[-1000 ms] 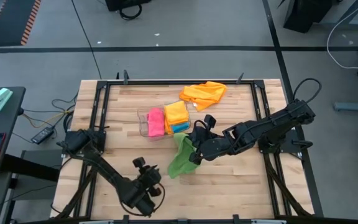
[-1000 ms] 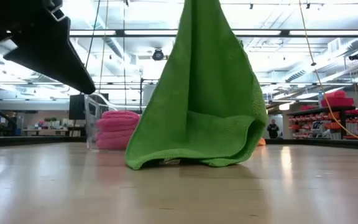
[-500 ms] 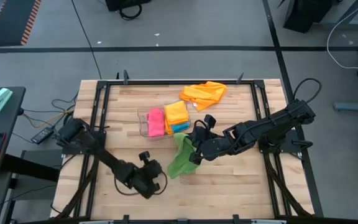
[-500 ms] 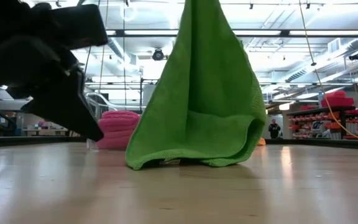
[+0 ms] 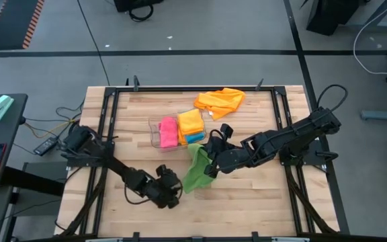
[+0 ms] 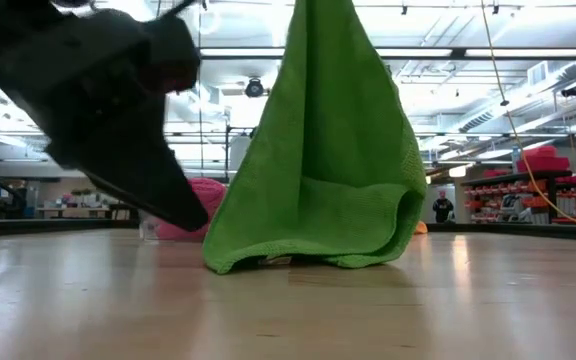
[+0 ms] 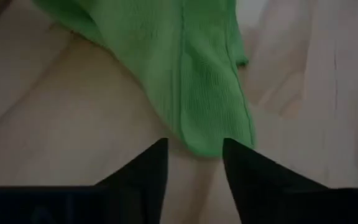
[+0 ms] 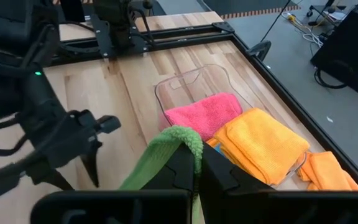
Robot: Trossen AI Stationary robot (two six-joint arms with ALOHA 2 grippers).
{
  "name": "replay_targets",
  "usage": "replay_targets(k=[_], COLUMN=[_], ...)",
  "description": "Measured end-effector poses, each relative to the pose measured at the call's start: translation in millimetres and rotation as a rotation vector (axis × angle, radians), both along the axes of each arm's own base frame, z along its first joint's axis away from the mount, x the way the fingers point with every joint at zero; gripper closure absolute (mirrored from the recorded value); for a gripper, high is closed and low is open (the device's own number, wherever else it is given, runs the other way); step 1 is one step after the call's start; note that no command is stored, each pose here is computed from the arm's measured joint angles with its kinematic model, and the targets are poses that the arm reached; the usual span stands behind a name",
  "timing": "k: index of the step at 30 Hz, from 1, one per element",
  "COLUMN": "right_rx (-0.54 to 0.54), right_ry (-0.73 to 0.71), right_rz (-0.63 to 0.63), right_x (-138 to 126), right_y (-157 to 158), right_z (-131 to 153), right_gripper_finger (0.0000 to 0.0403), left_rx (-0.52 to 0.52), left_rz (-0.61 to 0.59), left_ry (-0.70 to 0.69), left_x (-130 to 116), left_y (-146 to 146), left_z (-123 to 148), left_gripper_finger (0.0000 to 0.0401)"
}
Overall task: Fold microfiber towels
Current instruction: Fold the green microfiber cloth
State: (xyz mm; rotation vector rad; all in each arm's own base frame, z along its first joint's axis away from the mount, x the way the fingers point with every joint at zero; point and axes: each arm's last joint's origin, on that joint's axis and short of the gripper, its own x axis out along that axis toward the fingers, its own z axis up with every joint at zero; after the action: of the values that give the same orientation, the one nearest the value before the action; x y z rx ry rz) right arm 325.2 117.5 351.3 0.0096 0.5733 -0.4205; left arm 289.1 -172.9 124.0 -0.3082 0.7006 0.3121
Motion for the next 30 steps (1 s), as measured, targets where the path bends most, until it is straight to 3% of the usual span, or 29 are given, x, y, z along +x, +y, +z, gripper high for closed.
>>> replay_targets(k=[4, 9, 13, 19, 22, 26, 30], right_rx=[0.0, 0.001, 0.001, 0.001, 0.001, 0.006, 0.073], right_ry=[0.0, -0.001, -0.002, -0.002, -0.001, 0.015, 0.074], right_rz=[0.0, 0.0, 0.001, 0.001, 0.001, 0.027, 0.172], right_x=[0.0, 0.1, 0.1, 0.1, 0.0, -0.5, -8.8], right_y=[0.0, 0.0, 0.2, 0.2, 0.2, 1.4, 11.2], right_z=[0.0, 0.0, 0.1, 0.1, 0.1, -0.6, 1.4], right_gripper_finger=[0.0388, 0.0388, 0.0388, 0.0388, 0.0388, 0.0388, 0.0388], left_rx=[-0.037, -0.05, -0.031, 0.0, 0.008, 0.028, 0.029], left_rz=[0.03, 0.058, 0.058, 0.024, 0.015, -0.053, -0.148], left_ry=[-0.004, 0.007, -0.002, -0.004, 0.0, 0.049, 0.085], left_x=[5.5, 12.1, 15.6, 16.5, 16.6, 15.1, 10.3], left_y=[3.6, 8.9, 10.8, 10.9, 10.4, 5.1, -2.3], left_z=[-5.2, -18.3, -22.4, -22.0, -21.7, -7.5, 33.7], left_gripper_finger=[0.0215, 0.0224, 0.0267, 0.0379, 0.0388, 0.039, 0.0391])
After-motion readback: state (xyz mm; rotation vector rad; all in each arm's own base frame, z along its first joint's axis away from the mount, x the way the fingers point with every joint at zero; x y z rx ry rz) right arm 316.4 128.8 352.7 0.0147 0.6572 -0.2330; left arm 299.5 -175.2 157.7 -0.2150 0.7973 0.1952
